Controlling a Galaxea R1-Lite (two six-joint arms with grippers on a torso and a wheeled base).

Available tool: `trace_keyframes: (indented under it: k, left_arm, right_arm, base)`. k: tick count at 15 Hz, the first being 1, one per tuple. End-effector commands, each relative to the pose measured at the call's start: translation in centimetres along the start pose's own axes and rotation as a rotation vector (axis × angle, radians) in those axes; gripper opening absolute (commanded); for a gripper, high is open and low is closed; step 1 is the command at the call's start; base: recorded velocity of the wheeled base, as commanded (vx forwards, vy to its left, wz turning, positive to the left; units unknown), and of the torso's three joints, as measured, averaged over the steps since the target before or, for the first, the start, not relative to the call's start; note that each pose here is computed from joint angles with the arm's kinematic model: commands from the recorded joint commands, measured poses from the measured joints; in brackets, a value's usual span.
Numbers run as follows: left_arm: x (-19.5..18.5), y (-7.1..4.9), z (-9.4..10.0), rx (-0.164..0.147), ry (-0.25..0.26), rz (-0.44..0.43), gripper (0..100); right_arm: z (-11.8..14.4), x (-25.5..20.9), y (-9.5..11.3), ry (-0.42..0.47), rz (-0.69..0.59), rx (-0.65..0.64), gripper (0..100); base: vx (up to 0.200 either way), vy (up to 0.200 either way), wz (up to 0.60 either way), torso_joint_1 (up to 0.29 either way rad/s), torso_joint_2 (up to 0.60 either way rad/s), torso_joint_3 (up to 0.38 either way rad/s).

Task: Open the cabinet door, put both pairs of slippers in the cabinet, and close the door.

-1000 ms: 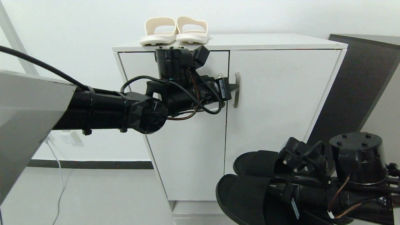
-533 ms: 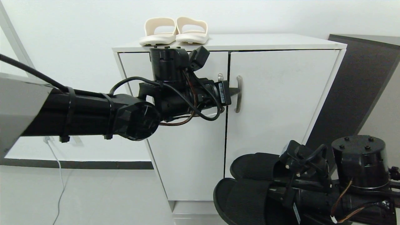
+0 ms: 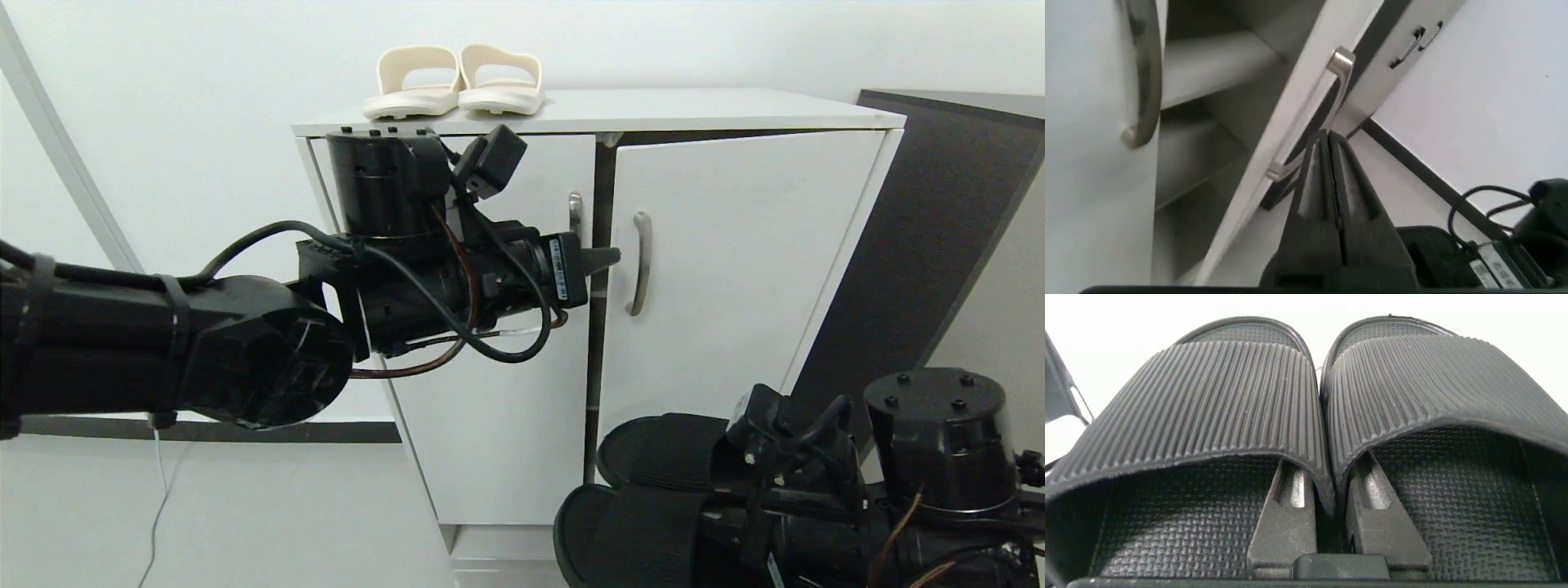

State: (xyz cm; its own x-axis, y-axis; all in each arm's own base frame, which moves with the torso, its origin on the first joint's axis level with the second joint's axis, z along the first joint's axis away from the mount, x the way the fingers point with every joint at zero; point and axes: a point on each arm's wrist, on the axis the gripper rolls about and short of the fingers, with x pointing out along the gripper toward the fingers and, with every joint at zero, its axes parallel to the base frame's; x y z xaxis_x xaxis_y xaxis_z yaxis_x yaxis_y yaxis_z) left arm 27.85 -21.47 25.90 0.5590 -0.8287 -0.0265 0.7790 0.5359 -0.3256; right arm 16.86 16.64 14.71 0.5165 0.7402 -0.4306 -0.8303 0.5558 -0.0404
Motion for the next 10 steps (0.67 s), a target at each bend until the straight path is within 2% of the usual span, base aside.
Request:
trace_keyframes:
  k: [1,2,5,10]
  left_arm:
    - [-1.3,0.3,0.8,0.006,-0.025,0.018,0]
    - [-0.8,0.9,0.7,0.005,-0.026,0.027,0]
    - [1.5,2.6,0.1,0.024,-0.084,0.027,0]
    - [5.2,4.1,-0.9,0.023,-0.082,0.015,0]
  right_arm:
    - [-0.1,0.0,0.4,0.002,0.017,-0.007,0]
    - [-0.1,0.0,0.7,0.003,0.024,-0.011,0]
    - [-0.1,-0.1,1.0,0.003,0.035,-0.016,0]
    - [-0.3,-0.1,1.1,0.009,0.038,-0.031,0]
  base:
    - [0.000,0.000,0.00,0.000,0.00,0.000]
    - [0.000,0.000,0.00,0.000,0.00,0.000]
    - [0.000,0.000,0.00,0.000,0.00,0.000]
    - [0.000,0.000,0.00,0.000,0.00,0.000]
